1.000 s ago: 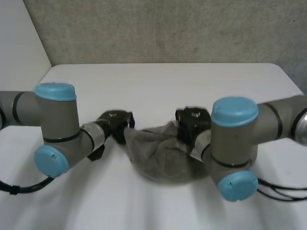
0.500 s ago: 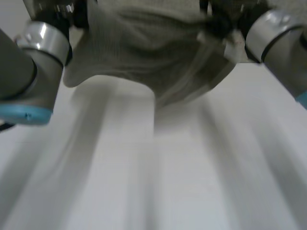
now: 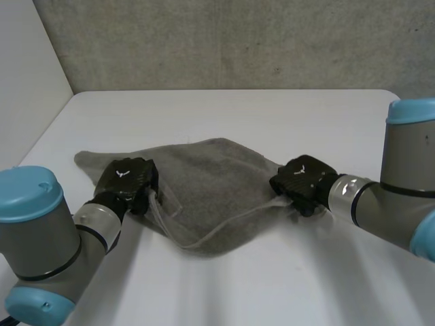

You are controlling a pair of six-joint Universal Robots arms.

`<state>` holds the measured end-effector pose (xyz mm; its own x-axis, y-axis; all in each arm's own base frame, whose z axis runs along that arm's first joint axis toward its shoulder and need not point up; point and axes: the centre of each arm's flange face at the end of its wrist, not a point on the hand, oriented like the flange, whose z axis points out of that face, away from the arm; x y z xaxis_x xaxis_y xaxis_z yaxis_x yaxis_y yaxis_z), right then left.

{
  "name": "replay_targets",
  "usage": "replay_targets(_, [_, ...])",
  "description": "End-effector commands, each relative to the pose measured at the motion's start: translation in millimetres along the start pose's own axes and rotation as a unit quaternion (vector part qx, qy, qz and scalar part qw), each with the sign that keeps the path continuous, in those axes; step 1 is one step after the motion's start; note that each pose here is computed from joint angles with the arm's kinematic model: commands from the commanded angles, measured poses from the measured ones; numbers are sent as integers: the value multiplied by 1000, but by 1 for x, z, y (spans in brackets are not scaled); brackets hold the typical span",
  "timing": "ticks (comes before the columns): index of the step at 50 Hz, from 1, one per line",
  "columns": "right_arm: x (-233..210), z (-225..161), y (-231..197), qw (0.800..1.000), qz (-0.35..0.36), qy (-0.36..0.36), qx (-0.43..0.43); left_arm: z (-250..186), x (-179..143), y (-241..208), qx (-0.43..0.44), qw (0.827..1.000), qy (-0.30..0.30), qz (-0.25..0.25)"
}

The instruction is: Fold the towel.

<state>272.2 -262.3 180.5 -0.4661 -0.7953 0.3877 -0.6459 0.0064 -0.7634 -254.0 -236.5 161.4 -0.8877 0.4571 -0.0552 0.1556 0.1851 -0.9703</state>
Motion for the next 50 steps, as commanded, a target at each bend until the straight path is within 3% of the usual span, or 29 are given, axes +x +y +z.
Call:
replay_targets(1, [4,-18,9,1000,7,16,-8,-6,0,-12,19,1000,7,0])
replay_targets(7, [13,-24,30,999,16,43,-20,-4,0,-24,41,999,14,20])
replay_targets(12, [19,-23,38,997,20,72,-7,-5,5,-17,34,993,36,106])
replay_targets(20, [10,-22,46,997,28,71,-5,-11,11,14,-9,982,67,177])
replay_targets(28, [3,-20,53,996,63,64,-16,-13,17,21,4,977,97,189])
replay_targets(41, [2,-33,51,994,75,83,-2,-14,11,-7,68,975,75,197])
replay_targets(50, [-7,-37,54,983,148,104,42,-11,13,-20,105,971,77,202])
